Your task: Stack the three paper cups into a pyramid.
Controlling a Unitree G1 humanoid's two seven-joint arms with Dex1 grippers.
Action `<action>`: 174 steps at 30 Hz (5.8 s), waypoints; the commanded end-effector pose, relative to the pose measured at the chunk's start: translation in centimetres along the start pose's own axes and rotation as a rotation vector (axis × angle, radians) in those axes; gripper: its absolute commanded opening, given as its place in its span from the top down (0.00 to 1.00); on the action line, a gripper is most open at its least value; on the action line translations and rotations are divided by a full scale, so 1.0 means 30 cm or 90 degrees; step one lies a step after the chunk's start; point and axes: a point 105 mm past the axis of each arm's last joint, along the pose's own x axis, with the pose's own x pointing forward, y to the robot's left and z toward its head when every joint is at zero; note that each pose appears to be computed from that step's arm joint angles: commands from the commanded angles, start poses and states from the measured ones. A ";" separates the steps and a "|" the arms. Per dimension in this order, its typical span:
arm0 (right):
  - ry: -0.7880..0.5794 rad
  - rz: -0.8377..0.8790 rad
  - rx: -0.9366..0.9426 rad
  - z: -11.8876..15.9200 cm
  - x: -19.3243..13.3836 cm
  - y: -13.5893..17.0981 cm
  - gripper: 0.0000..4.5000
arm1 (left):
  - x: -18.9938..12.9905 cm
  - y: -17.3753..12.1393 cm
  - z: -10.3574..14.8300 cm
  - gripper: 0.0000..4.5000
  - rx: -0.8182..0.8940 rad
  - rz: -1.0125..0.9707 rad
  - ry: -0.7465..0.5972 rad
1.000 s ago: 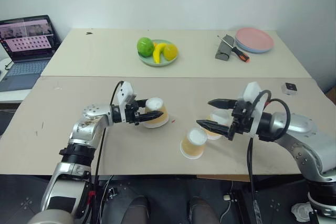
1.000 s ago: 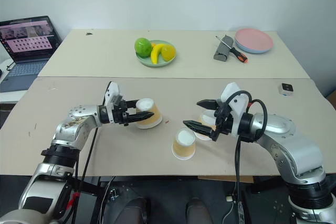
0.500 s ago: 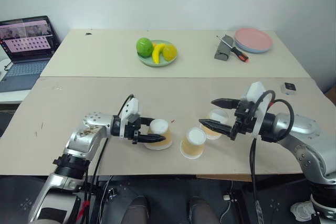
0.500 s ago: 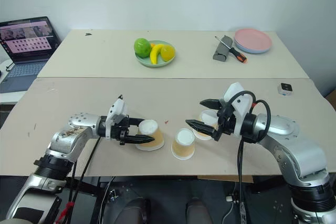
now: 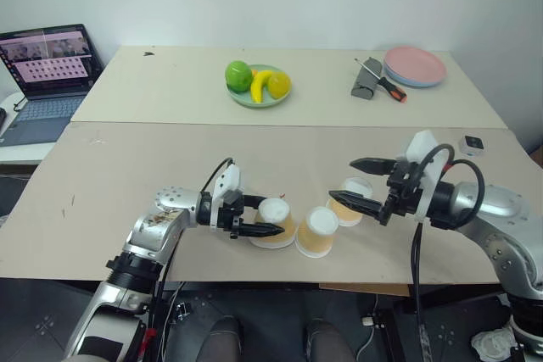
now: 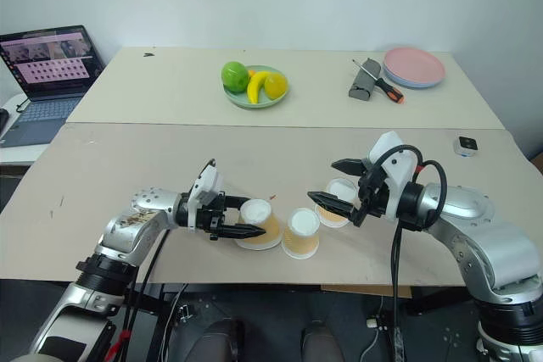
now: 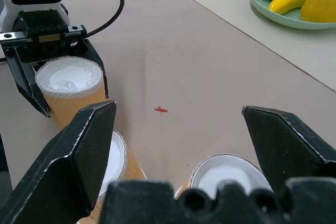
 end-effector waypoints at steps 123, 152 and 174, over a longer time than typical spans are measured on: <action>0.019 0.030 0.067 -0.185 0.040 -0.142 0.00 | -0.244 -0.126 0.297 0.01 0.128 0.106 0.034; -0.092 0.281 -0.100 0.320 -0.034 0.003 0.44 | -0.218 -0.119 0.262 0.00 0.110 0.093 0.036; 0.033 0.420 -0.089 0.186 0.098 0.110 0.44 | -0.212 -0.129 0.262 0.00 0.105 0.099 0.032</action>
